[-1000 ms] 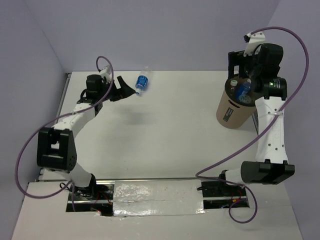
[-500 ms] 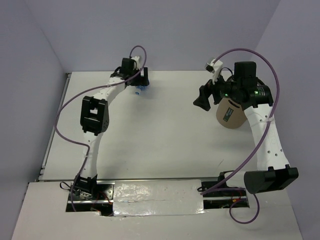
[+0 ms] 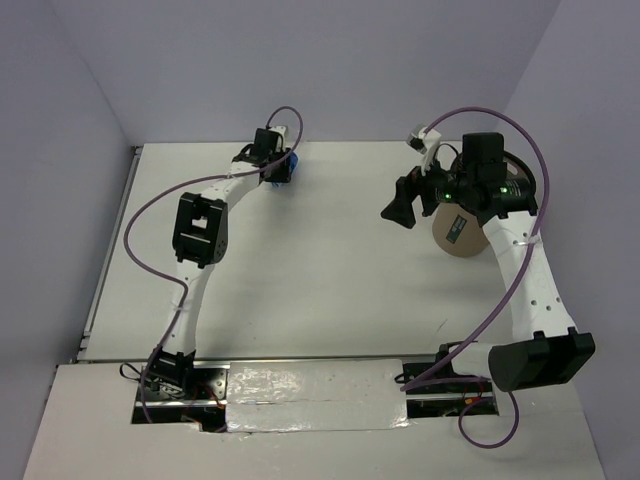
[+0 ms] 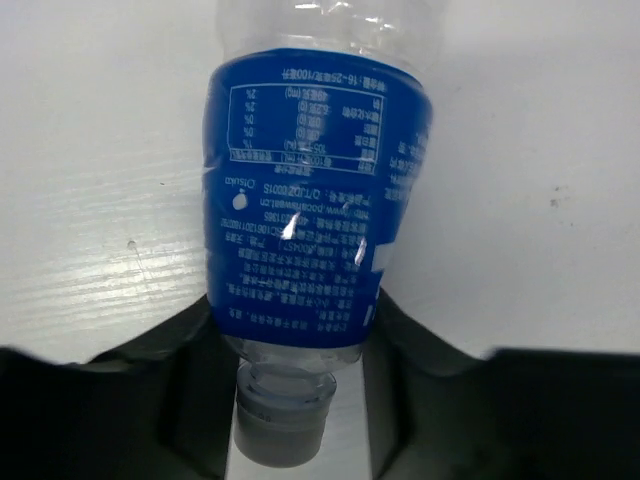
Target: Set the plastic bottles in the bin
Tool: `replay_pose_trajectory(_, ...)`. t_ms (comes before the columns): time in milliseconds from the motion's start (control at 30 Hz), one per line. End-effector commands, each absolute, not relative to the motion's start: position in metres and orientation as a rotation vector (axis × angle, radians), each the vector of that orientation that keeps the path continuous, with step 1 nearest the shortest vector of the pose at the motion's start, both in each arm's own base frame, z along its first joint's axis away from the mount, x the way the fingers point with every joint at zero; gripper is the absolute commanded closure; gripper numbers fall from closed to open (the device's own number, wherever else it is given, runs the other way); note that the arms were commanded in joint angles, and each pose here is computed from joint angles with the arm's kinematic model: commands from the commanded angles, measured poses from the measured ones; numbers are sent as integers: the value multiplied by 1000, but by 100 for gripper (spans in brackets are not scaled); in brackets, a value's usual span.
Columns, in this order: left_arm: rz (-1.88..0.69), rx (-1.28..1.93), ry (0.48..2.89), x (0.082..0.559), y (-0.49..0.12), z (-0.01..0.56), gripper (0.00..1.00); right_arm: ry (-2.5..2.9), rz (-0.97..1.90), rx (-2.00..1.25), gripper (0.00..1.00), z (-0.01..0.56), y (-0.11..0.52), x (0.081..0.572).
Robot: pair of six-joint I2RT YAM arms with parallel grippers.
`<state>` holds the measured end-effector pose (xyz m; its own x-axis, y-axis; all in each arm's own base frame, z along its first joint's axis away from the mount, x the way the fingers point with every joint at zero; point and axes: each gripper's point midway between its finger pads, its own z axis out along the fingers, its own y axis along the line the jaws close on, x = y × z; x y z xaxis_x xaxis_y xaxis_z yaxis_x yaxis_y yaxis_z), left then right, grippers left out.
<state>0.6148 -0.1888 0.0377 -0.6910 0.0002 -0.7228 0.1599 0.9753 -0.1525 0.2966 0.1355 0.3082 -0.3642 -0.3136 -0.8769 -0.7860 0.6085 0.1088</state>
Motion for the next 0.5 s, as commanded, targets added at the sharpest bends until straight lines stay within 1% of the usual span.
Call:
replay_pose_trajectory(0,-269,111,2306,609,-187,50,58,1898,710,-836,0,318,142,298)
replay_pose_trajectory(33,-278,106,2259,611,-187,72,64,1899,728,-835,1,317,144,298)
replay_pose_trajectory(67,-300,118,2243,609,-190,81,73,1907,741,-833,2,314,145,297)
replay_pose_trajectory(100,-310,126,2251,603,-190,80,79,1915,749,-820,2,313,146,297)
replay_pose_trajectory(133,-350,141,2210,598,-194,107,83,1914,746,-817,2,312,146,299)
replay_pose_trajectory(167,-369,142,2182,596,-196,121,100,1915,748,-818,3,312,149,300)
replay_pose_trajectory(200,-389,149,2206,583,-196,113,100,1937,762,-781,3,311,150,302)
replay_pose_trajectory(233,-468,174,2143,570,-203,150,100,1931,762,-755,3,313,152,309)
replay_pose_trajectory(267,-521,189,2069,566,-209,172,100,1950,762,-702,3,314,152,315)
replay_pose_trajectory(300,-580,207,2044,539,-210,185,100,2012,825,-577,3,311,156,321)
replay_pose_trajectory(367,-768,256,1971,505,-229,207,100,2024,887,-458,2,315,163,334)
replay_pose_trajectory(400,-829,288,1899,479,-233,222,100,2071,946,-345,0,313,171,339)
replay_pose_trajectory(433,-903,289,1883,461,-241,226,100,2062,954,-297,0,315,177,347)
replay_pose_trajectory(467,-973,306,1915,434,-245,207,100,2075,983,-216,0,320,182,352)
